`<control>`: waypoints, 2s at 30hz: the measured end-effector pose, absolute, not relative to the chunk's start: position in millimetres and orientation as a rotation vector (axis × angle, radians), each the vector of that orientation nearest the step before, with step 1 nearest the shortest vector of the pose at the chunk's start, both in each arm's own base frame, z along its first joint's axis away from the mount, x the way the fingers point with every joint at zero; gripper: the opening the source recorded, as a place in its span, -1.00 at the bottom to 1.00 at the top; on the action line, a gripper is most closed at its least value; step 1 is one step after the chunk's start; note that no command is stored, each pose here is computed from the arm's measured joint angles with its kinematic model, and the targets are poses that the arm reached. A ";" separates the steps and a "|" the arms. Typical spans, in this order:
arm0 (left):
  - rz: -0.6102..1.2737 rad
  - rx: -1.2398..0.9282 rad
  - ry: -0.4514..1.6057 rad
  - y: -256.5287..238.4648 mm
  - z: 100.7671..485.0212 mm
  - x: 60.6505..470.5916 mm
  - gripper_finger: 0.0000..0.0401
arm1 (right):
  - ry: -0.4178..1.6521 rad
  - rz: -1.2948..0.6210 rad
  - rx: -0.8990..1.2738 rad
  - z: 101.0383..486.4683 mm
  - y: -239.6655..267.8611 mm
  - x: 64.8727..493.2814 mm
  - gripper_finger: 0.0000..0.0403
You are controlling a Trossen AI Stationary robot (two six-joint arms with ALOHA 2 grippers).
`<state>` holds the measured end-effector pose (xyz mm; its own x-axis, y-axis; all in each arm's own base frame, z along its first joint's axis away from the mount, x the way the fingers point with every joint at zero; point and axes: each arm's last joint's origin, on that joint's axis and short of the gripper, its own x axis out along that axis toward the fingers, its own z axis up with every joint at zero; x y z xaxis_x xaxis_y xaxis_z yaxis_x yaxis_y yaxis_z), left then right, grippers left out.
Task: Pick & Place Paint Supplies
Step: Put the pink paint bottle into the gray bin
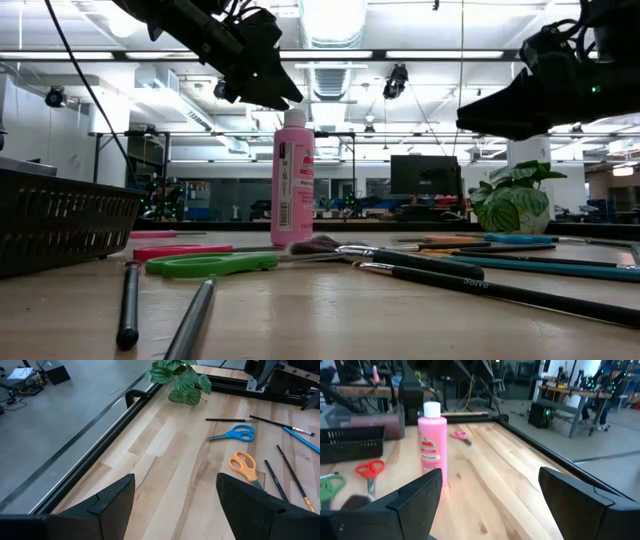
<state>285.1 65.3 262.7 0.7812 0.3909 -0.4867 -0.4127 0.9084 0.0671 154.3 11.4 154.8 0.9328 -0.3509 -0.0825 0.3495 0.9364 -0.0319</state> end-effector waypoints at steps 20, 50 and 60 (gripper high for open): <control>0.434 -0.044 0.516 65.3 262.8 285.1 0.41 | 0.068 -0.412 -0.099 163.0 4.3 120.8 0.63; 0.435 -0.047 0.515 65.3 262.8 285.1 0.41 | 0.048 -0.400 -0.091 165.0 4.5 120.1 0.63; 0.449 -0.137 0.525 61.3 256.9 283.5 0.41 | 0.049 -0.400 -0.093 165.0 4.5 120.1 0.63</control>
